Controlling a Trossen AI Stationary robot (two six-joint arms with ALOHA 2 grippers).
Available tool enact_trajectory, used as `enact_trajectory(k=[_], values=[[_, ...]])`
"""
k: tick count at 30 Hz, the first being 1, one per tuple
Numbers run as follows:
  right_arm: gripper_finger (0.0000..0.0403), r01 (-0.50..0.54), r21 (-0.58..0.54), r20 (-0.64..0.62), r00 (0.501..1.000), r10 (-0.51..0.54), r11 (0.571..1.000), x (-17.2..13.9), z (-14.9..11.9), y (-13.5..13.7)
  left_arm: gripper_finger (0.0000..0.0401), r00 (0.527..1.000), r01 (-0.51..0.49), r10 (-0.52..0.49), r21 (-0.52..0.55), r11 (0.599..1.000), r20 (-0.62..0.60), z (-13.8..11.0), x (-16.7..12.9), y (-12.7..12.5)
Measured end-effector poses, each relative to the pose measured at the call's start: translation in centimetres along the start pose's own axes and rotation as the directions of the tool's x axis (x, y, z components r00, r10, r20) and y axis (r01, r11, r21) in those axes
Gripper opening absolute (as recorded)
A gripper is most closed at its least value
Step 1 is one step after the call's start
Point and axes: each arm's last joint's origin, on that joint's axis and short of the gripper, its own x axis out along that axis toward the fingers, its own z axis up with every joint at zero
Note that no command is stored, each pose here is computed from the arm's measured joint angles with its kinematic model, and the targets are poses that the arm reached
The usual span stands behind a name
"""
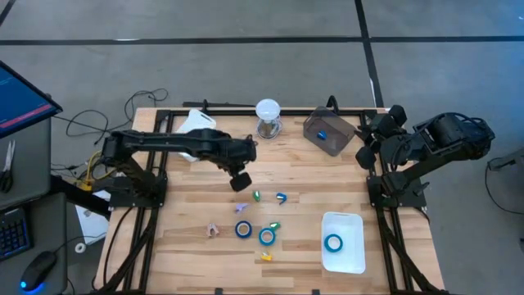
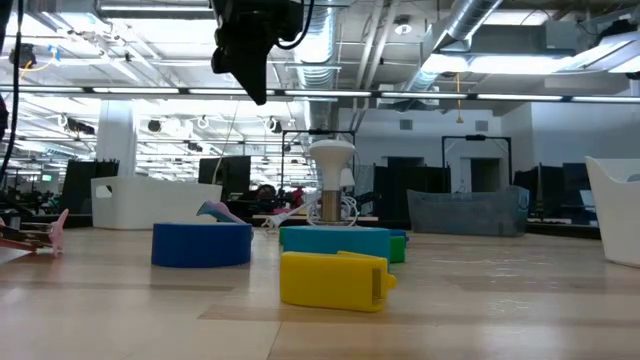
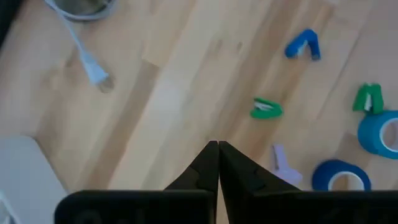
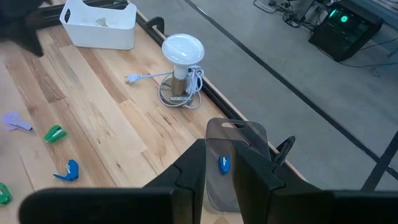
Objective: Pick and place Stapler, Stapler remover, tape
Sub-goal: Put the light blue tape into the bottom white bin
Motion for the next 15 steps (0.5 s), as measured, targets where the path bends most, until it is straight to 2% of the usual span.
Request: enact_trajectory(k=[15], values=[[0.0065,-0.001,0.0,-0.001,1.0,0.001,1.0,0.0,0.0,0.0,0.0004,0.994,0.11,-0.11,0.058,0.992,-0.002,-1.8,-1.1,-4.2]])
